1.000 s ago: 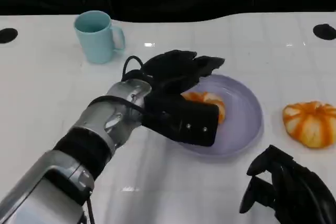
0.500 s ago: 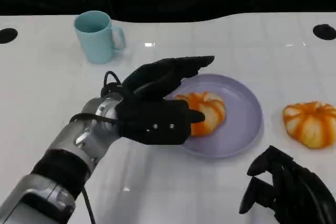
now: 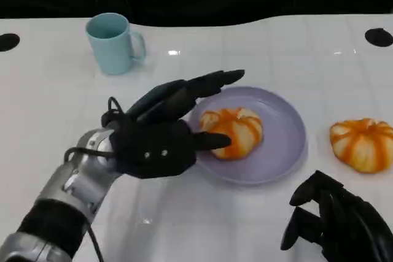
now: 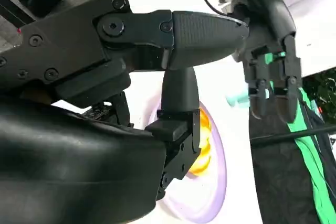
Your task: Grasp the bread from the table and place it into the plate.
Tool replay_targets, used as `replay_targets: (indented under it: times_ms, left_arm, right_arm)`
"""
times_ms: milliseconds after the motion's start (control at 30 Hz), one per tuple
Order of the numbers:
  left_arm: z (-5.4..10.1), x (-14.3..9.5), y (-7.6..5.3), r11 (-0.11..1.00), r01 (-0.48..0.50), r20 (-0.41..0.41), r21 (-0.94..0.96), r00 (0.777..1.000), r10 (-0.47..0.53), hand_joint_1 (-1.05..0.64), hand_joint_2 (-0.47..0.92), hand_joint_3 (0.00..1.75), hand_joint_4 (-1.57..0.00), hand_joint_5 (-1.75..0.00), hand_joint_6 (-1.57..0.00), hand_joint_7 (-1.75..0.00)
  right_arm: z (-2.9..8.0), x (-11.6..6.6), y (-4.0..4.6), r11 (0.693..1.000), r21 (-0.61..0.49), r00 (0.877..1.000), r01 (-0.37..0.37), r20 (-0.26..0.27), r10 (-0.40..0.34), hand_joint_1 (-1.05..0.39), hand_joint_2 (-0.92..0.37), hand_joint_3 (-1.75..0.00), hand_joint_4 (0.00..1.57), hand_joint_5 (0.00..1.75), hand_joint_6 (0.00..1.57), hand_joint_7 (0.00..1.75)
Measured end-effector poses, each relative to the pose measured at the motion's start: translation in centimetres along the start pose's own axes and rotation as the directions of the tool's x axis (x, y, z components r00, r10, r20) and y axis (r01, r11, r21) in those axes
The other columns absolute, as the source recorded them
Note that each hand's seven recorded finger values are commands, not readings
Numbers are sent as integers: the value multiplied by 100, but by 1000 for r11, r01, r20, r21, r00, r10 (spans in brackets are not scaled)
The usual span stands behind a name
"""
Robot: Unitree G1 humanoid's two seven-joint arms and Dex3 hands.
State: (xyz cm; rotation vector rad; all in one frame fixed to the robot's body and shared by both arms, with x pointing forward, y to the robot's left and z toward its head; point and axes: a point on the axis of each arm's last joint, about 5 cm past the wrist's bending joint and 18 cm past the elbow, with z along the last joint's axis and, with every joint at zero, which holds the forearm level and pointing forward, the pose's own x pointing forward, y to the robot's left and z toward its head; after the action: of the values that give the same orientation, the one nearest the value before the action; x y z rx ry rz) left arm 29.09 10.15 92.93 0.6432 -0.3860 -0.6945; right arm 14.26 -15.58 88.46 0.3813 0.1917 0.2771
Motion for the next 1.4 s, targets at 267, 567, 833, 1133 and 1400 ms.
replay_targets:
  times_ms: [267, 567, 833, 1133, 1400]
  left_arm:
    - [-55, -147, -74, 989, -84, 16, -119, 996, 86, -75, 92, 35, -33, -50, -43, -9]
    - [-83, -405, -271, 872, -207, 70, -443, 962, 264, -69, 92, 35, -44, -90, -66, -16]
    - [-49, -516, -330, 724, -227, 62, -652, 935, 349, -67, 92, 38, -55, -131, -68, -75]
    - [-59, -697, -394, 633, -239, 15, -736, 929, 369, -65, 92, 32, -56, -151, -63, -111]
    - [-65, -834, -490, 450, -232, -52, -863, 925, 378, -62, 92, 35, -70, -174, -60, -150]
  right_arm:
    - [0, 0, 3, 1000, 2, 1000, 2, -2, -2, -51, -92, -52, 62, 175, 40, 174]
    - [1, -1, 1, 1000, 1, 1000, 2, -2, -2, -51, -92, -51, 63, 175, 41, 174]
    - [0, -3, 2, 1000, 1, 1000, 0, -3, 0, -51, -92, -53, 62, 175, 40, 174]
    - [5, -8, 1, 1000, 0, 1000, -1, -6, 1, -52, -92, -50, 62, 175, 41, 173]
    - [25, -14, 9, 1000, -3, 1000, -2, -1, 2, -53, -92, -49, 61, 175, 41, 171]
